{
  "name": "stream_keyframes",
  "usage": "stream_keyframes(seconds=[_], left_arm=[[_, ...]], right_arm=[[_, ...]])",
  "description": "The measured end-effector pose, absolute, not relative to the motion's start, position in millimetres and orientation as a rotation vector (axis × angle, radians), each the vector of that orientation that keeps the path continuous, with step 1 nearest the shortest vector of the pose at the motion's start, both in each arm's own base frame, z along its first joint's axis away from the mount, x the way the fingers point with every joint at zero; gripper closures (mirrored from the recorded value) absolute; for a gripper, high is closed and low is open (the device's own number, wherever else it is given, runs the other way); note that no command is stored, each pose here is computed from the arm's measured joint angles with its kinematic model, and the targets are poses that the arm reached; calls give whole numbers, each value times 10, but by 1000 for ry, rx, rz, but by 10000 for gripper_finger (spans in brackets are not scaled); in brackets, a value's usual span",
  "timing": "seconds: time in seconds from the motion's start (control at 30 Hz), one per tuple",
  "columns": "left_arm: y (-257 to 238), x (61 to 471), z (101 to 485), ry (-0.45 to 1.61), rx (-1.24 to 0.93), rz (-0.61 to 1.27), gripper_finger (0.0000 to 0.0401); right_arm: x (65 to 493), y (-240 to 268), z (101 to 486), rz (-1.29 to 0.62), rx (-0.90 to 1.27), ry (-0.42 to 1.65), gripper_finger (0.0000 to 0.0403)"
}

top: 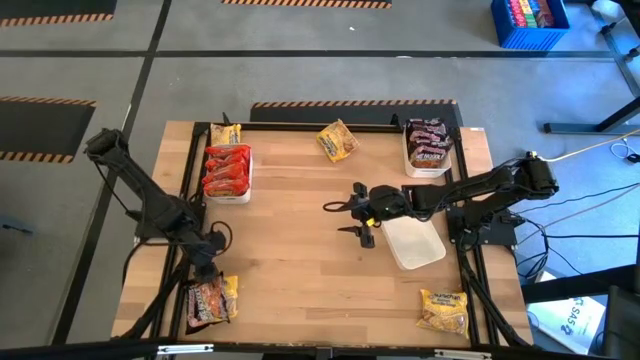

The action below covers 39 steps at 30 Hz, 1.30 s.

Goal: Sort Maruchan noodles
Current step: Put the black noodle into the top right white bin

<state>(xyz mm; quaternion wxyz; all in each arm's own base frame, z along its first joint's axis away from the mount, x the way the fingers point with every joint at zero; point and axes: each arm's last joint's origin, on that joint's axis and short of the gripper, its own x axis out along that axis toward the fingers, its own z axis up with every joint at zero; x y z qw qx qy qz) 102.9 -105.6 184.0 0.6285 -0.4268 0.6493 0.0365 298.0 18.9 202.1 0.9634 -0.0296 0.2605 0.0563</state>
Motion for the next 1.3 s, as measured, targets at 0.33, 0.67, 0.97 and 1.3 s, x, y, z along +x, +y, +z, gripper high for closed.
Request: stream_keyframes(seconds=[0.33,0.67,0.97,1.3], left_arm=[[-1082,1055,1747,1449,-993,-5,177],[-1077,1122,1767,1271,-953,22,200],[-1103,1171,1782,1196,-932,-5,244],[-1149,1190,1688,1297,-917,7,245]], right_arm=[[2981,189,2022,117,-62,526,159],[2982,189,2026,117,-62,523,159],[2981,186,2026,108,-65,523,159],[2981,186,2025,108,-67,524,159]])
